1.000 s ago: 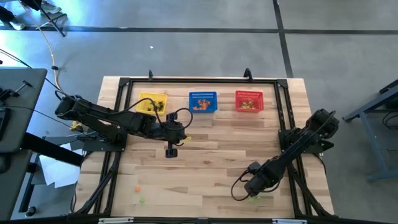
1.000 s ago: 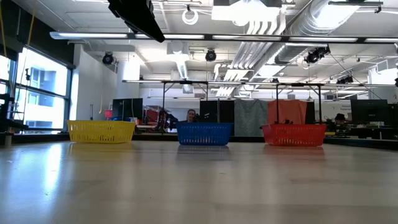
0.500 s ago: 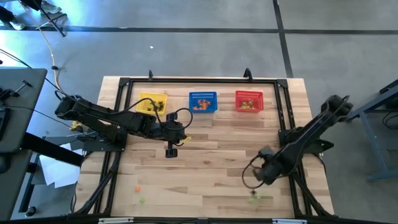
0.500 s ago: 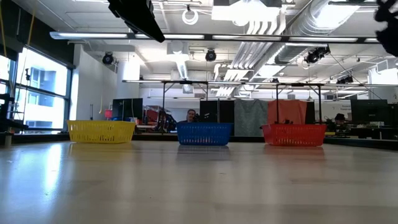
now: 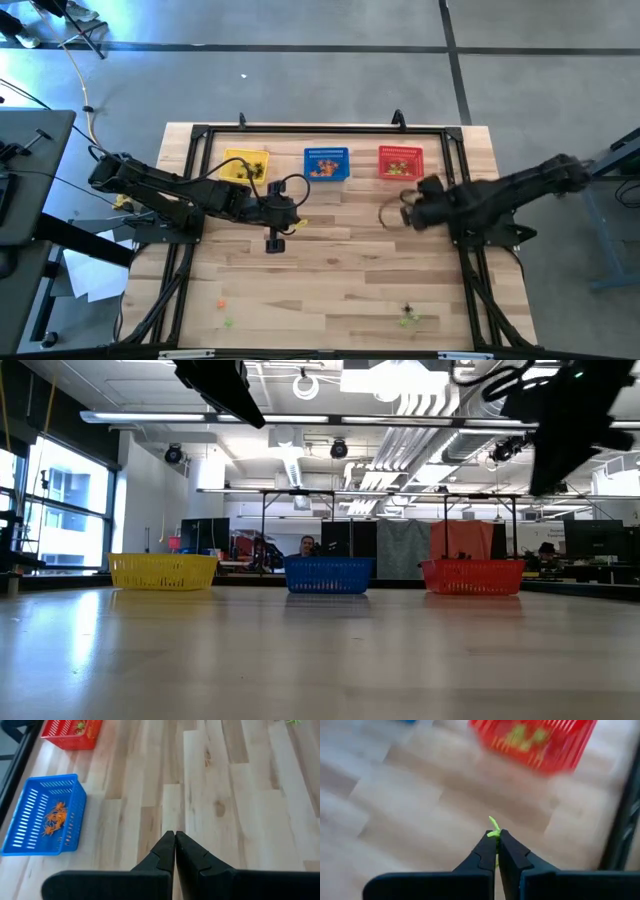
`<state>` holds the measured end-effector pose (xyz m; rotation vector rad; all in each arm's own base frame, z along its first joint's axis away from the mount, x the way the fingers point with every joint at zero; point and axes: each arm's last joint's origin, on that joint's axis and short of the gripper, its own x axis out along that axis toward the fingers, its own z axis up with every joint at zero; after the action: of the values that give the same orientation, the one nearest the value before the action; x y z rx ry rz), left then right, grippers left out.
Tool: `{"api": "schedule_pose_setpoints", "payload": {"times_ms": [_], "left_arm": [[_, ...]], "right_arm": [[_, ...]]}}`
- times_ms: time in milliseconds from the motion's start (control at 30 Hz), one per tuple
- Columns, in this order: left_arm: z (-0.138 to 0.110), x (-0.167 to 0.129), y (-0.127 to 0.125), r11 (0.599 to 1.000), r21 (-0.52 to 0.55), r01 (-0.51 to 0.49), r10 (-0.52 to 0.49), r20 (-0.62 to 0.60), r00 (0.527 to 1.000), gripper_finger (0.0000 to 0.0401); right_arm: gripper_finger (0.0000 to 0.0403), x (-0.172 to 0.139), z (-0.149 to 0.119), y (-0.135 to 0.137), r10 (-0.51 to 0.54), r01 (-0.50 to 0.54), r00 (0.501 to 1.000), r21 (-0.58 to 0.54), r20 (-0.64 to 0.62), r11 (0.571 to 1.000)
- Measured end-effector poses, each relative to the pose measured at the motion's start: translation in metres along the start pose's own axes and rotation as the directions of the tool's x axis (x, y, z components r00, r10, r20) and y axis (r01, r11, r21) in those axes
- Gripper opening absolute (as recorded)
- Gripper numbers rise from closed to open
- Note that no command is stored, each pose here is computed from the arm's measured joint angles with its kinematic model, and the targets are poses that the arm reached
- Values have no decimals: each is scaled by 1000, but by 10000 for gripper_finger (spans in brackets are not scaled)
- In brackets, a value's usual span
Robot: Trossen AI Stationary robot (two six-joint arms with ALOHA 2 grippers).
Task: Sort Halloween decoration
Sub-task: Put the green spider toy into the red basket
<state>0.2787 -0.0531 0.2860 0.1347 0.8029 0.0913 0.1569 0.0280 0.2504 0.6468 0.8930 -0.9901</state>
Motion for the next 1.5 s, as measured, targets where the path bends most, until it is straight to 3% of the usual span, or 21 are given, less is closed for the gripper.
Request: {"api": "schedule_pose_setpoints", "payload": {"times_ms": [200, 500, 967, 1500], "left_arm": [[0, 0, 2, 998, 0, -60, 60, 5, 998, 0], [0, 0, 2, 997, -4, -82, 82, 7, 997, 0], [0, 0, 2, 997, -2, -81, 81, 6, 997, 0], [0, 0, 2, 997, -3, -81, 81, 6, 997, 0]], "right_arm": [[0, 26, 53, -10, -69, 74, 995, -58, 77, 996], [0, 56, 112, -32, -12, 17, 993, -40, 119, 999], [6, 70, 119, -39, -40, 44, 997, -47, 67, 998], [136, 70, 118, -39, -32, 34, 998, -49, 53, 998]]}}
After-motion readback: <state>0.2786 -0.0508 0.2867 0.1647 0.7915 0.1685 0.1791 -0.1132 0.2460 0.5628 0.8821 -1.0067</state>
